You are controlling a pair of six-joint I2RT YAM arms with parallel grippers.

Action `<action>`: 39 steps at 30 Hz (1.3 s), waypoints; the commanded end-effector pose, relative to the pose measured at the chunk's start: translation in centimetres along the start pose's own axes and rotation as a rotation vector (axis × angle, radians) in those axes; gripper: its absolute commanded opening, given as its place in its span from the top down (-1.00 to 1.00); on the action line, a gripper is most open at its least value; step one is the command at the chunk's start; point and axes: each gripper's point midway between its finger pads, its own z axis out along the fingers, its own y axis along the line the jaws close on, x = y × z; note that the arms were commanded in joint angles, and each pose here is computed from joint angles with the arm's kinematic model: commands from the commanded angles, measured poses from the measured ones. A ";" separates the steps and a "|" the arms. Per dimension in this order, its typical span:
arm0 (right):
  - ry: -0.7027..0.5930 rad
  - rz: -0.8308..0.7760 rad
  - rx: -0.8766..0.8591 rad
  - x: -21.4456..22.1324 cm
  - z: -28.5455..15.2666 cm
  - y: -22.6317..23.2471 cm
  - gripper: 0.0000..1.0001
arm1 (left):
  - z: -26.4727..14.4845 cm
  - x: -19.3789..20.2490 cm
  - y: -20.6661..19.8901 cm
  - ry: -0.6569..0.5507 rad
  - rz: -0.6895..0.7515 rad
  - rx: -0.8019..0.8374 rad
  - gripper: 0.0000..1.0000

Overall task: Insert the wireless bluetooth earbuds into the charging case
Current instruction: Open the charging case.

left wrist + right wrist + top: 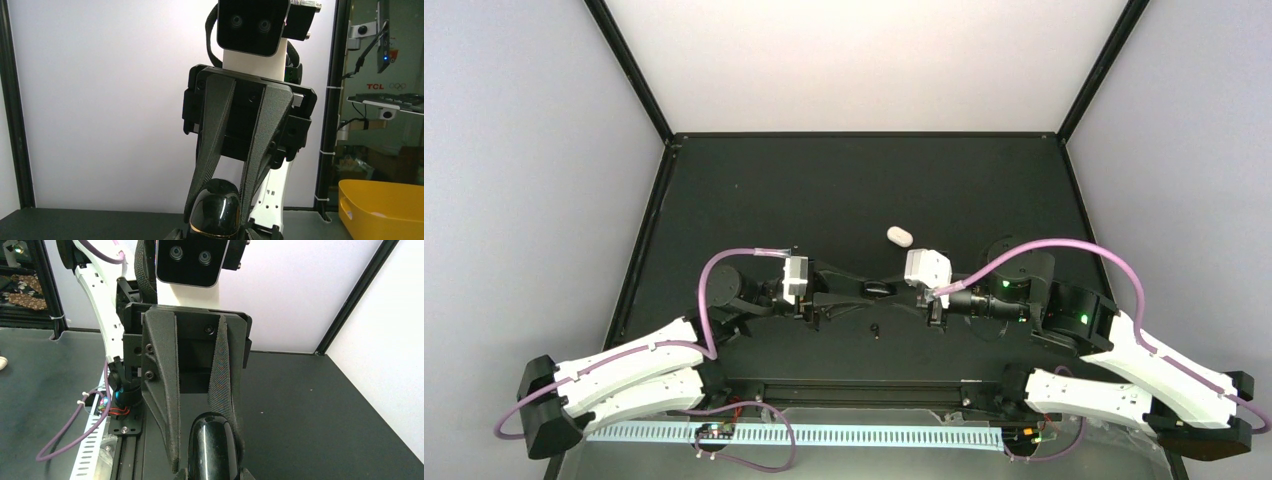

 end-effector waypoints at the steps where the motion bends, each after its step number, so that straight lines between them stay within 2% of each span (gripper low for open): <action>1: -0.019 -0.017 -0.010 -0.5 0.0 0.2 0.98 | 0.5 -1.0 -0.7 -0.018 0.010 0.044 0.41; 8: -0.024 -0.009 -0.031 -0.7 0.1 0.5 0.98 | 0.8 -0.9 -0.7 -0.005 0.009 0.051 0.40; 10: -0.022 -0.007 -0.038 -0.7 0.2 0.6 0.98 | 0.8 -0.9 -0.7 -0.006 0.014 0.052 0.52; 14: -0.016 -0.006 -0.044 -0.5 0.3 0.6 0.98 | 0.8 -1.2 -0.7 -0.015 0.028 0.049 0.96; 18: -0.012 0.001 -0.033 -0.4 0.2 0.5 0.79 | 0.6 -1.2 -0.7 -0.019 0.033 0.043 0.97; 20: -0.010 0.007 -0.027 -0.4 0.1 0.4 0.61 | 0.6 -1.1 -0.7 -0.018 0.035 0.042 0.97; 23: -0.016 0.016 -0.017 -0.6 -0.1 0.3 0.48 | 0.5 -1.0 -0.7 -0.016 0.035 0.040 0.97; 28: -0.053 0.057 0.039 -1.4 -1.0 -0.6 0.13 | 0.4 -0.9 -0.7 -0.015 0.038 0.041 0.97; 39: -0.062 0.105 0.028 -2.0 -1.5 -0.4 0.06 | -0.5 -1.3 -1.4 -0.045 0.056 0.056 0.97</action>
